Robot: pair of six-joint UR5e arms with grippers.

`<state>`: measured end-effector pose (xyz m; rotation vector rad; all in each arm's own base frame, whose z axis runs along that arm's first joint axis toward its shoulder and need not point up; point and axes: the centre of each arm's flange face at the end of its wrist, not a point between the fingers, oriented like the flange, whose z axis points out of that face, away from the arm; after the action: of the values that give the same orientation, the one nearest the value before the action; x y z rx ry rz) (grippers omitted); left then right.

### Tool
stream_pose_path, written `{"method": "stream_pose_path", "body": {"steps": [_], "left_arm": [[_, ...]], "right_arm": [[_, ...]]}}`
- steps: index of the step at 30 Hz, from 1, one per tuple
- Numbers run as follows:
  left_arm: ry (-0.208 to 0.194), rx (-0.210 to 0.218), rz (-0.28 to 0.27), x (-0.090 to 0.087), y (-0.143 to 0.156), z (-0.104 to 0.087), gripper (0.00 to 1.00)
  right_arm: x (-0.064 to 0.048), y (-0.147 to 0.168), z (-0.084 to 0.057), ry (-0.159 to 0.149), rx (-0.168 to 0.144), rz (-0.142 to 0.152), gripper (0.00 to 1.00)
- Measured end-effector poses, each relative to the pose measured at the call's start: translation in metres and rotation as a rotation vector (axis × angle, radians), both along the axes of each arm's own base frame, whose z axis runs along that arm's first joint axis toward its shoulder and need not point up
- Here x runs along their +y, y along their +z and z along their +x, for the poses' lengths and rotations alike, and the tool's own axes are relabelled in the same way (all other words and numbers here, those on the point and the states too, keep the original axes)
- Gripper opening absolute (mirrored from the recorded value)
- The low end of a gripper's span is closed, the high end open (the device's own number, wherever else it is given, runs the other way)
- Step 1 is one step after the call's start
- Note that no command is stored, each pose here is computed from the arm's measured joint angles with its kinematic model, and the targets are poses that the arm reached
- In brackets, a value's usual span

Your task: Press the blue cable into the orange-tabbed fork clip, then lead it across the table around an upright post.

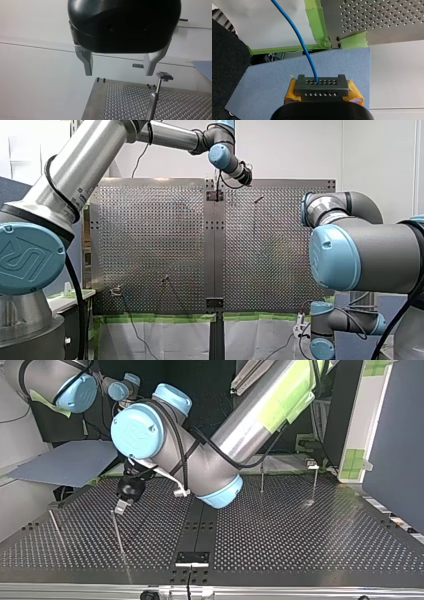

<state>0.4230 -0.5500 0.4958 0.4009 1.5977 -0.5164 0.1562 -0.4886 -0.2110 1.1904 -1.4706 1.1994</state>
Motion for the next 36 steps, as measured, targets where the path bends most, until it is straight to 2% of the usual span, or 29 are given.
{"method": "stream_pose_path", "body": {"steps": [8, 12, 18, 28, 36], "left_arm": [[0.027, -0.002, 0.001, 0.002, 0.001, 0.001, 1.0], [0.053, 0.002, 0.0, 0.005, 0.0, 0.002, 1.0], [0.111, 0.022, -0.017, 0.01, 0.0, 0.003, 1.0], [0.219, 0.019, -0.017, 0.018, 0.0, 0.005, 1.0], [0.238, 0.018, -0.017, 0.019, 0.0, 0.005, 1.0]], "right_arm": [[0.001, 0.0, 0.001, 0.003, 0.001, 0.006, 0.0], [0.001, -0.001, 0.001, 0.003, 0.001, 0.007, 0.0], [0.001, -0.001, 0.001, 0.003, 0.001, 0.008, 0.0], [0.002, -0.001, 0.004, 0.008, 0.002, 0.008, 0.0], [0.002, 0.0, 0.007, 0.015, 0.003, 0.008, 0.0]]}}
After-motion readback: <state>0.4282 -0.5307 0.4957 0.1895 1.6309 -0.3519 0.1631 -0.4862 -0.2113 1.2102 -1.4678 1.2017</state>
